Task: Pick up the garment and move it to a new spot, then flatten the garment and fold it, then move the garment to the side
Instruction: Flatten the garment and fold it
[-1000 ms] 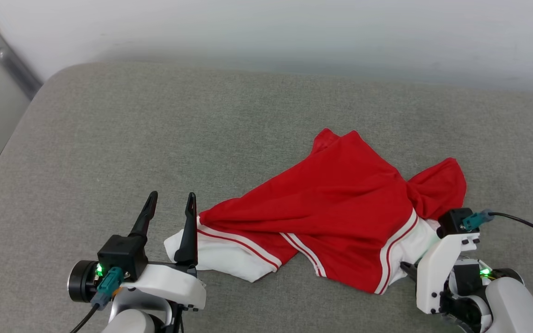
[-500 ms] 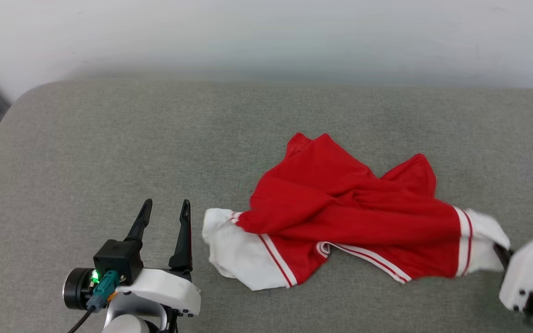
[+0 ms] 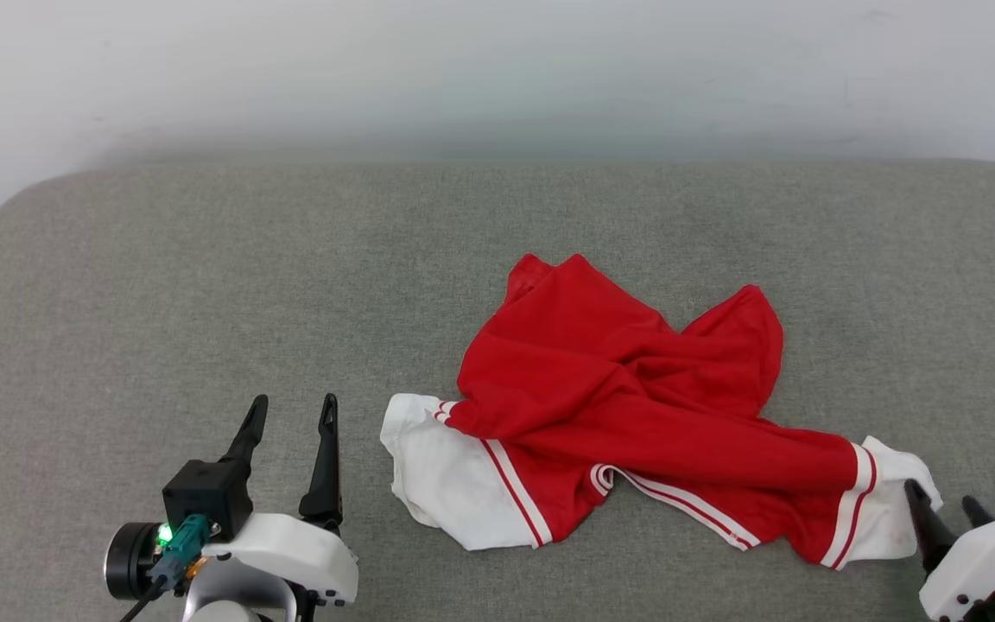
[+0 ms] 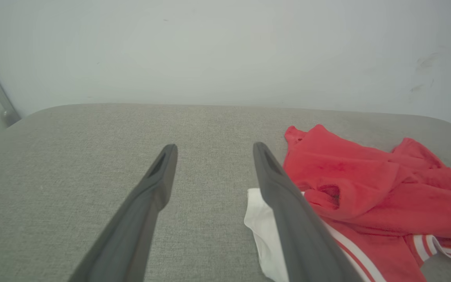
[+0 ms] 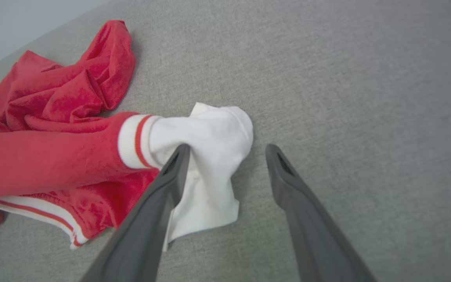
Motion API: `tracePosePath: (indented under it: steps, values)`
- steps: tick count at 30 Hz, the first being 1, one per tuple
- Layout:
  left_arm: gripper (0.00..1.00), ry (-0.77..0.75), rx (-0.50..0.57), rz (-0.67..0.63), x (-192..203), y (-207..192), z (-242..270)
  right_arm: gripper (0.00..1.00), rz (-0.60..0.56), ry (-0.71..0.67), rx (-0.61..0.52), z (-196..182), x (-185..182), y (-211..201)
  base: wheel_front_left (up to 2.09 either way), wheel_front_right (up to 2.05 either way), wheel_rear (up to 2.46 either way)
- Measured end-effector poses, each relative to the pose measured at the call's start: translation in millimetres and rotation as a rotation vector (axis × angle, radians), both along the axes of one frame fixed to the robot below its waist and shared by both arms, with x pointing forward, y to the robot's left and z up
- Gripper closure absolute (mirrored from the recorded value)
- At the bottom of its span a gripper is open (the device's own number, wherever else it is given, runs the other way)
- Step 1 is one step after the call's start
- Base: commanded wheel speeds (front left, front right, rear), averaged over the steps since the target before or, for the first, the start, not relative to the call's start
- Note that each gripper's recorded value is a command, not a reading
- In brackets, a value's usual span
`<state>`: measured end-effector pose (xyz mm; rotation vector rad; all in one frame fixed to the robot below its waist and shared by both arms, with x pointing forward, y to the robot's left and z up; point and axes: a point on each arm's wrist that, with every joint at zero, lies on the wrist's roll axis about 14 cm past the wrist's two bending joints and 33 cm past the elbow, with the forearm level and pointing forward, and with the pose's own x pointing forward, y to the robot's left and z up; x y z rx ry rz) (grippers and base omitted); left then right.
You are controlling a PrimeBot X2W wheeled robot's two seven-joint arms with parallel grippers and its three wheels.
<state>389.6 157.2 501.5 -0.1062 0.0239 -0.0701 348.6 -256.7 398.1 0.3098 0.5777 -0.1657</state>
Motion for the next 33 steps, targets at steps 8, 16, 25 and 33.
tracePosePath:
  steps: [8,16,25,33]
  values:
    - [0.0,0.008,-0.001,0.015,-12.4,4.9,1.7,0.0,0.007,-0.337,-0.141,73.4,13.7,-9.7,0.0,0.0,0.0]
    - [0.0,0.027,0.019,0.024,-19.0,12.9,3.3,0.0,0.087,-0.565,-0.212,128.3,8.7,21.7,0.0,0.0,0.0]
    - [0.0,0.136,0.034,-0.032,-21.0,3.3,-12.3,0.0,0.155,-0.601,-0.193,136.1,-5.7,54.3,0.0,0.0,0.0]
    - [0.0,0.45,0.056,-0.273,-19.4,-42.3,-57.2,0.0,0.174,-0.579,-0.179,131.1,1.3,62.4,0.0,0.0,0.0]
